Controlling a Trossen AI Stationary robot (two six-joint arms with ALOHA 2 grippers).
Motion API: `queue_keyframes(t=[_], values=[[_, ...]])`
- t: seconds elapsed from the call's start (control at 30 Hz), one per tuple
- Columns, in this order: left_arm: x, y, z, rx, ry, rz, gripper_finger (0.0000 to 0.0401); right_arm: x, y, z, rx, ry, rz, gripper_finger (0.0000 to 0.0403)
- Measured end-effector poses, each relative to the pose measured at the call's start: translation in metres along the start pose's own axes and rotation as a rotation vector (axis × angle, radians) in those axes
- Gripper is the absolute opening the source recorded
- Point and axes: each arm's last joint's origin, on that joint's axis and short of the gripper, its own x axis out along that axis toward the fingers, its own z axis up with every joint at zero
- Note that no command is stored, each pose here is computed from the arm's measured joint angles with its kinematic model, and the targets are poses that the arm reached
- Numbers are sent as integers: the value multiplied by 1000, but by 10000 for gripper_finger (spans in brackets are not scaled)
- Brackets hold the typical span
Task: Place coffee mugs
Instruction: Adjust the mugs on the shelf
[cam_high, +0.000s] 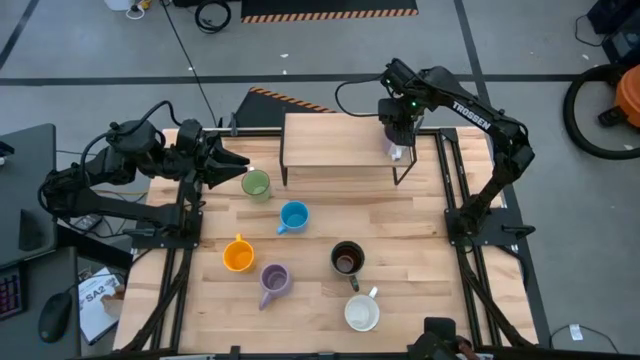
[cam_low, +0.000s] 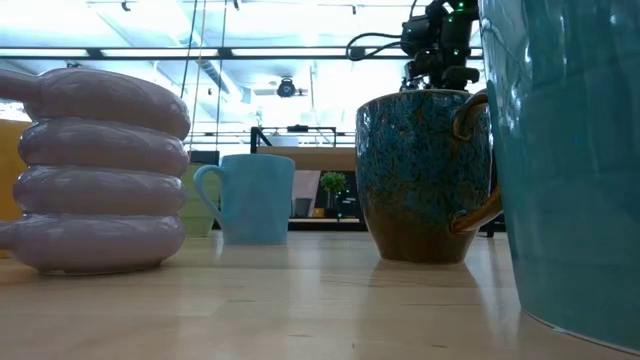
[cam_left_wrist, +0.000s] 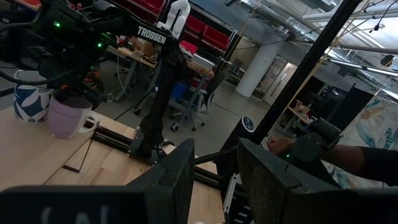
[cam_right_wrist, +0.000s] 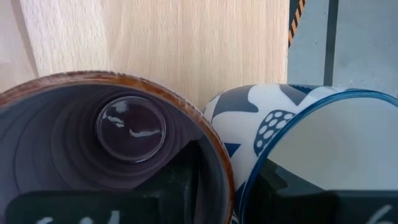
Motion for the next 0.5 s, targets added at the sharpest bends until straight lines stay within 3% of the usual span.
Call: queue_keyframes(t=[0.23, 0.5], values=[[0, 0, 0, 0, 0, 0, 128, 0, 0, 0, -2, -1, -2, 115], [0, 0, 0, 0, 0, 0, 128, 0, 0, 0, -4, -1, -2, 161]])
